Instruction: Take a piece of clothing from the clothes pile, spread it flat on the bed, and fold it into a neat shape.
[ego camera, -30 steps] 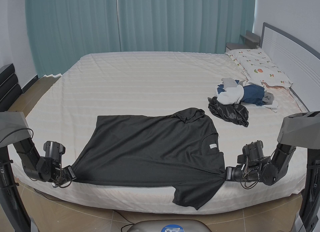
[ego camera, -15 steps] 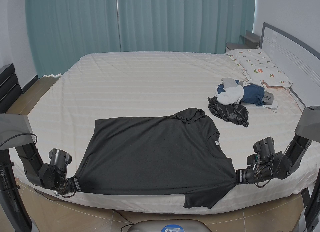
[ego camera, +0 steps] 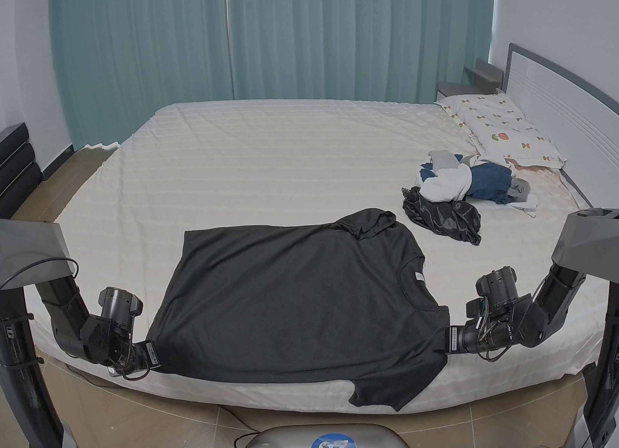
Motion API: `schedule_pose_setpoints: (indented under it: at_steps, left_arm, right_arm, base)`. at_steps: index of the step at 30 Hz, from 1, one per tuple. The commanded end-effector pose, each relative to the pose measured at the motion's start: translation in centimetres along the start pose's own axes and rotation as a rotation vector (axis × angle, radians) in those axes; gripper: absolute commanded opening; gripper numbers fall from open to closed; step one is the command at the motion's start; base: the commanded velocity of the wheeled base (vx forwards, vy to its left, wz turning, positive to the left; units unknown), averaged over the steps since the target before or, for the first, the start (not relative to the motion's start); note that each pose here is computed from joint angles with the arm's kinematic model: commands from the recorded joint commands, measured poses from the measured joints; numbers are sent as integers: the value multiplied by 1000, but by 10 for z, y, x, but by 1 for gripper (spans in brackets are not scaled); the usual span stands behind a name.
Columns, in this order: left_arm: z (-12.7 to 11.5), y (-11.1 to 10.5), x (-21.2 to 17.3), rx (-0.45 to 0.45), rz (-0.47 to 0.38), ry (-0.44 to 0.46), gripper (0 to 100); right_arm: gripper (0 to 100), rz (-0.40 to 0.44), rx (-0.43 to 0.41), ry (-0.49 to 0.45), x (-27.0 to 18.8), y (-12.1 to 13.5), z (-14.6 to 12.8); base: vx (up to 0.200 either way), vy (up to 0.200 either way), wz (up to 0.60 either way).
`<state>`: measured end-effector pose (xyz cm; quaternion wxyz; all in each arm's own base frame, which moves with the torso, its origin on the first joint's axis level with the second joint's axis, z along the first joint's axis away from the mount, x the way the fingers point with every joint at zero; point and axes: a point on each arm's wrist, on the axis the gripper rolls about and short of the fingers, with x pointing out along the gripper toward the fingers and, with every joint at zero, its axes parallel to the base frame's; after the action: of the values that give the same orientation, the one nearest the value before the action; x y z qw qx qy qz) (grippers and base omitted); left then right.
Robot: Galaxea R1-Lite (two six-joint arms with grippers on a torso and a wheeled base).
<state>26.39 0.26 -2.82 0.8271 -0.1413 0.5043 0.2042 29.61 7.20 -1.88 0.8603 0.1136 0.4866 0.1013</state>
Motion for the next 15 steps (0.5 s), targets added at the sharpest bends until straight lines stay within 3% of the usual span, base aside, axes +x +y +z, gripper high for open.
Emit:
schedule_pose_setpoints:
  at_steps: [1,9,15]
  left_arm:
    - [-1,0,1,-3,2,4,100]
    - [28,3,-40,-83,-101,-146,100]
    - [42,-1,-48,-183,-184,-179,100]
  right_arm:
    - [100,5,30,-12,4,1,2]
    - [100,99,259,-212,-31,15,37]
    - [100,129,362,-234,-37,20,42]
  base:
    - [0,0,0]
    - [0,0,0]
    - [0,0,0]
